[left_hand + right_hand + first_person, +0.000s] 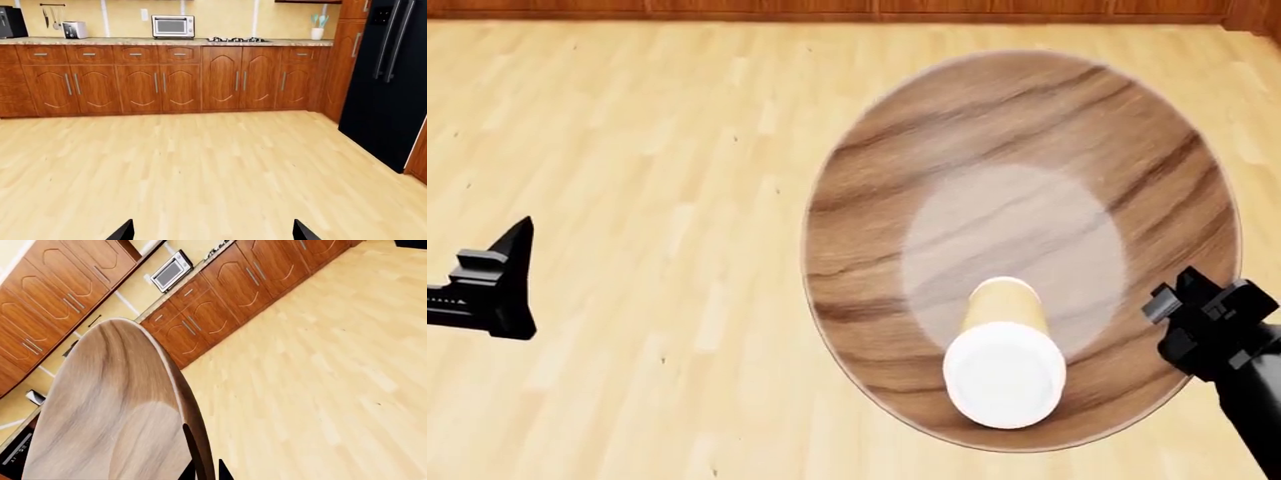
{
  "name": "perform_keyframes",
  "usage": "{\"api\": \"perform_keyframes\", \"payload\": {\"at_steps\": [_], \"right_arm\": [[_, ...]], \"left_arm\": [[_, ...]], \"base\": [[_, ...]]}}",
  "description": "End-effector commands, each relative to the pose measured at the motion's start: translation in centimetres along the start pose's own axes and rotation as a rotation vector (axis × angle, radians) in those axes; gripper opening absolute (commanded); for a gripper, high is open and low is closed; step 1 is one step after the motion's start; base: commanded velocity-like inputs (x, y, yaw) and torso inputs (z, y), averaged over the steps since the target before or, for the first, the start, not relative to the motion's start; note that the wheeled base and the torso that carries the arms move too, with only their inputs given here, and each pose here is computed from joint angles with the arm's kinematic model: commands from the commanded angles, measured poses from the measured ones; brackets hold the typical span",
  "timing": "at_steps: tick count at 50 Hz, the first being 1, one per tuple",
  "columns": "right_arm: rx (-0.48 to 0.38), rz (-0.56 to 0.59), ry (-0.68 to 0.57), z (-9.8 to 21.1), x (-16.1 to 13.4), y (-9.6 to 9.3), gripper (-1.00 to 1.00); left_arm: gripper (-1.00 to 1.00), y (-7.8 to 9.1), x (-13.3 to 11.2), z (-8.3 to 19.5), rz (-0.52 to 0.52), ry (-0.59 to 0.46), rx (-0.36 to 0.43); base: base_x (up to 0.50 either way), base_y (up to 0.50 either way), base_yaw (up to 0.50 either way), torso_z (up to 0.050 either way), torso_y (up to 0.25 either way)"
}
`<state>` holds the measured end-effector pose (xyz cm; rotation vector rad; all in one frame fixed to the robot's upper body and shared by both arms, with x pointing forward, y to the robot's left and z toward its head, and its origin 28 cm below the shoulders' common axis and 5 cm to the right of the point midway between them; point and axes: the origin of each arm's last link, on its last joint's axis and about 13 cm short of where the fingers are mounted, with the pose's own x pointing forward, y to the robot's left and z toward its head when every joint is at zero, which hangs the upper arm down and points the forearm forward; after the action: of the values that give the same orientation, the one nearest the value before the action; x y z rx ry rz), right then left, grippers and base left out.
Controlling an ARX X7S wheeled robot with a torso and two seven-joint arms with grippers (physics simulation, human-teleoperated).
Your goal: Place the cup inside the bowl on the dining table and move the bowl to any counter.
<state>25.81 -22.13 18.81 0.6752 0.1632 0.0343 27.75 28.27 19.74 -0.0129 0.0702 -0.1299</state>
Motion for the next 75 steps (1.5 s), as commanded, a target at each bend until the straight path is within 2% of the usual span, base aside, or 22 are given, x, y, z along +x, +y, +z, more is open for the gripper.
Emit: {"api": "perform_keyframes", "payload": {"at_steps": [1, 27, 34, 38, 46, 71, 75], "right_arm": [[0.008, 0.026, -0.02, 0.36, -0.14, 0.29, -1.0], [0.01, 0.018, -0.012, 0.49, -0.55, 0.33, -1.0], [0.013, 0.021, -0.011, 0.48, -0.59, 0.31, -1.0], [0.015, 0.022, -0.011, 0.45, -0.62, 0.27, -1.0], [0.021, 0.023, -0.018, 0.42, -0.64, 0.18, -1.0], [0.026, 0.029, -0.019, 0.62, -0.67, 0.37, -1.0], [0.023, 0.031, -0.021, 0.73, -0.6, 0.46, -1.0]], "left_arm": [[1.0, 0.21, 0.11, 0.25, 0.0, -0.003, 0.001], [1.0, 0.03, 0.03, 0.33, 0.001, -0.006, 0.003], [1.0, 0.44, 0.0, 0.45, 0.001, -0.007, 0.004], [1.0, 0.05, 0.03, 0.29, 0.001, -0.006, 0.003], [1.0, 0.44, 0.1, 0.37, 0.002, -0.005, 0.001], [1.0, 0.02, 0.06, 0.29, 0.001, -0.009, -0.004], [1.0, 0.55, -0.04, 0.3, 0.001, -0.006, -0.01]], "base": [[0.5, 0.0, 0.0, 0.0, 0.0], [0.5, 0.0, 0.0, 0.0, 0.002], [0.5, 0.0, 0.0, 0.0, 0.001], [0.5, 0.0, 0.0, 0.0, 0.003], [0.5, 0.0, 0.0, 0.0, 0.001], [0.5, 0.0, 0.0, 0.0, 0.002], [0.5, 0.0, 0.0, 0.0, 0.0]]}}
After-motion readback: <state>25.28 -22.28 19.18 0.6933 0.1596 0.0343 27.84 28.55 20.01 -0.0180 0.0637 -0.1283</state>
